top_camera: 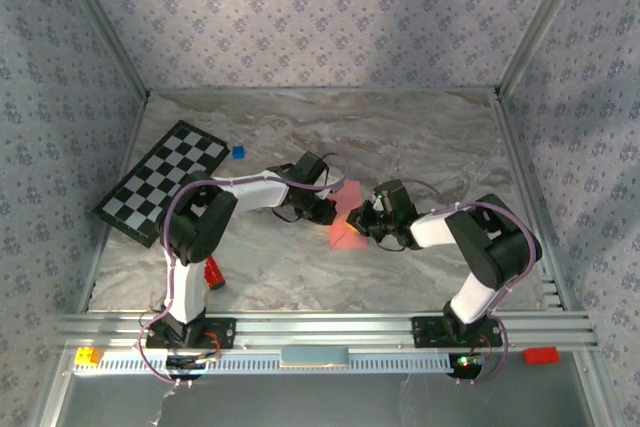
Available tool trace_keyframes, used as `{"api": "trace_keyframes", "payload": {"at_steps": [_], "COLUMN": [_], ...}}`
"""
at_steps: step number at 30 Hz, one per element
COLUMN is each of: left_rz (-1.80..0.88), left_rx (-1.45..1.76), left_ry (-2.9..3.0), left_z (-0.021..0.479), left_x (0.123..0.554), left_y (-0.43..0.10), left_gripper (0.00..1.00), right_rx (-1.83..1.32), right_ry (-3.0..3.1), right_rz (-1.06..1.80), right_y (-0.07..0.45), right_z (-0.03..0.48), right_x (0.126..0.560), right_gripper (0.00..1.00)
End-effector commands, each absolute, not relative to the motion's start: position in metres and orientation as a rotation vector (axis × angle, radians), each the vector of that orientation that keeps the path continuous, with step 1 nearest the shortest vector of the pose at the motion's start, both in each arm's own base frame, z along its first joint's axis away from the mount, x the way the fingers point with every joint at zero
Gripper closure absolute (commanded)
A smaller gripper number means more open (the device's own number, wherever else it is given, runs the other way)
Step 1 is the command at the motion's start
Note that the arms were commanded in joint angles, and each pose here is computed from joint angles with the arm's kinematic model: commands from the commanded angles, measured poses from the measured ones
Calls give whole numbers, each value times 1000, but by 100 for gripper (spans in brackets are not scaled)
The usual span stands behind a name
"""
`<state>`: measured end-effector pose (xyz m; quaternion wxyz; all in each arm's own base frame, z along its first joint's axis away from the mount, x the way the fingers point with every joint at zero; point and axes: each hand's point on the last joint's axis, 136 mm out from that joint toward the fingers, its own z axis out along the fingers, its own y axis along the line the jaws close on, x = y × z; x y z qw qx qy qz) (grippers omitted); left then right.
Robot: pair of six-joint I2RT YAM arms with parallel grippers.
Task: Fold a paper plane with a square sheet of paper (pick it up from the middle)
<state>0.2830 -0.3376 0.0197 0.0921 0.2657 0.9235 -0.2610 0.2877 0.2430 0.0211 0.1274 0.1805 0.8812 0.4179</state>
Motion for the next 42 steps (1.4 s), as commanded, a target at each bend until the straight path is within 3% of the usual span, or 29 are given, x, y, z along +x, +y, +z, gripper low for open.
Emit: {"api": "trace_keyframes", "payload": {"at_steps": [1,6,11,13,16,21,32,42], "left_rz": [-607,-551,-549,-632,-802,-1191,-1219,-1052], "left_rx": [738,650,560,542,556,597,667,694], "left_ry": [2844,2811,2795,2793,2784,2824,2906,2956], "left_z": [0,31,61,72,89,96,66,37], "left_x": [279,292,293,286,272,244,226,229], "left_y": [-314,-311,-306,-311,-324,-358,-378,-372], "left_gripper": [88,75,70,74,87,96,95,94], "right_rx": [602,603,607,605,612,615,631,636], "right_ry": [2644,2650,2649,2649,2646,2666,2658,2663], "right_rz": [1098,1084,1087,1089,1082,1048,1042,1049], "right_y": [227,225,225,225,223,220,218,220], "right_z": [-8,-8,-7,-6,-6,-8,-10,-12], "right_x": [275,275,276,276,276,272,273,274], "right_gripper": [96,96,97,96,97,97,97,97]}}
